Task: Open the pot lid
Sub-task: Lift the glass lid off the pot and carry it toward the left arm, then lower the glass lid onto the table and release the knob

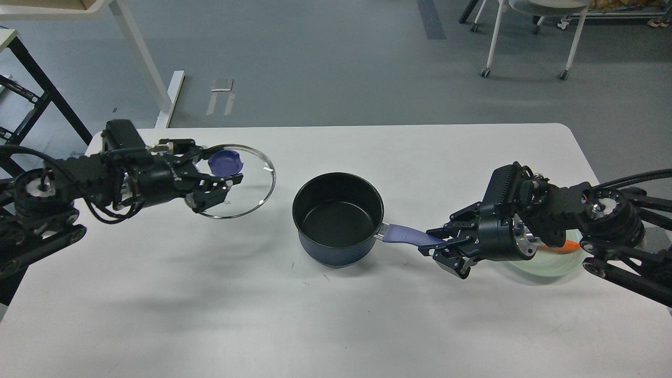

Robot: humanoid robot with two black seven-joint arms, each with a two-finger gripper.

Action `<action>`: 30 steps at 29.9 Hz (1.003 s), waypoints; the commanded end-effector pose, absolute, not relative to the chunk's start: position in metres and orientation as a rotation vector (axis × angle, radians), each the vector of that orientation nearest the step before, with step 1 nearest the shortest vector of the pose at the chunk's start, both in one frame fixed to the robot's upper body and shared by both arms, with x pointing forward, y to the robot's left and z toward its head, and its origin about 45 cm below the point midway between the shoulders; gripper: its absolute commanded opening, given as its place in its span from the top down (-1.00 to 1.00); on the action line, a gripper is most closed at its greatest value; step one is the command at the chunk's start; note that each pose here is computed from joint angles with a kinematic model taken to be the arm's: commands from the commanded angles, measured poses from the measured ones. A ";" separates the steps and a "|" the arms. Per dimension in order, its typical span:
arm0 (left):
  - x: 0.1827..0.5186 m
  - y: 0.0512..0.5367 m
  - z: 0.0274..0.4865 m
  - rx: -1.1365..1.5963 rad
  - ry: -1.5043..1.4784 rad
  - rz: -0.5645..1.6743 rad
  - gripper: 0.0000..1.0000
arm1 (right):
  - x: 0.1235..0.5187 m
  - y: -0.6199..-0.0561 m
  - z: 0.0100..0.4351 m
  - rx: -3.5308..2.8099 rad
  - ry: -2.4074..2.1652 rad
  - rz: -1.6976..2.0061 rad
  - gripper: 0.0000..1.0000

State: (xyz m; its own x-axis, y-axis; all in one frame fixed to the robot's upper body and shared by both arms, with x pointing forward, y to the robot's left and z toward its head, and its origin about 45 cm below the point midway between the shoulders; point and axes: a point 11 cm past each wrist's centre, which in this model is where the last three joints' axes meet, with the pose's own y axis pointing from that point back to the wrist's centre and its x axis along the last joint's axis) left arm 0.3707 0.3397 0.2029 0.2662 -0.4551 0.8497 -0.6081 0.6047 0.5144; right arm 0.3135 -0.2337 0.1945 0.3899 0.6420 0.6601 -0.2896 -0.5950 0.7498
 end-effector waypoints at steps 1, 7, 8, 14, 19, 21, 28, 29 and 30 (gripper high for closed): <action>0.336 0.386 0.180 1.056 -1.328 0.119 0.13 | 0.314 -0.234 0.195 1.774 0.306 1.341 0.50; 0.294 0.421 0.141 1.112 -1.244 0.120 0.12 | 0.313 -0.232 0.194 1.779 0.310 1.341 0.50; 0.293 0.423 0.139 1.118 -1.232 0.131 0.12 | 0.313 -0.232 0.193 1.780 0.310 1.342 0.50; 0.292 0.438 0.136 1.159 -1.193 0.194 0.11 | 0.313 -0.232 0.193 1.779 0.311 1.340 0.50; 0.302 0.439 0.124 1.186 -1.197 0.188 0.10 | 0.311 -0.234 0.191 1.782 0.313 1.333 0.50; 0.303 0.436 0.123 1.177 -1.201 0.192 0.08 | 0.311 -0.235 0.192 1.781 0.312 1.333 0.50; 0.305 0.435 0.125 1.169 -1.216 0.208 -0.63 | 0.311 -0.233 0.191 1.784 0.314 1.333 0.42; 0.306 0.435 0.126 1.167 -1.211 0.219 -0.66 | 0.311 -0.233 0.191 1.784 0.314 1.333 0.33; 0.306 0.435 0.127 1.162 -1.204 0.232 -0.71 | 0.311 -0.233 0.191 1.784 0.314 1.333 0.25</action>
State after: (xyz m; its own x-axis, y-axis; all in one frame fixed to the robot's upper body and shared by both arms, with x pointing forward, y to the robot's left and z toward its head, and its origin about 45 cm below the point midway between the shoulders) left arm 0.3040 0.4353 0.1244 0.4084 -0.4336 0.8033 -0.6755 0.4483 0.5854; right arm 0.3107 -0.2335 0.1904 0.3976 0.6421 0.6555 -0.2810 -0.5949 0.7531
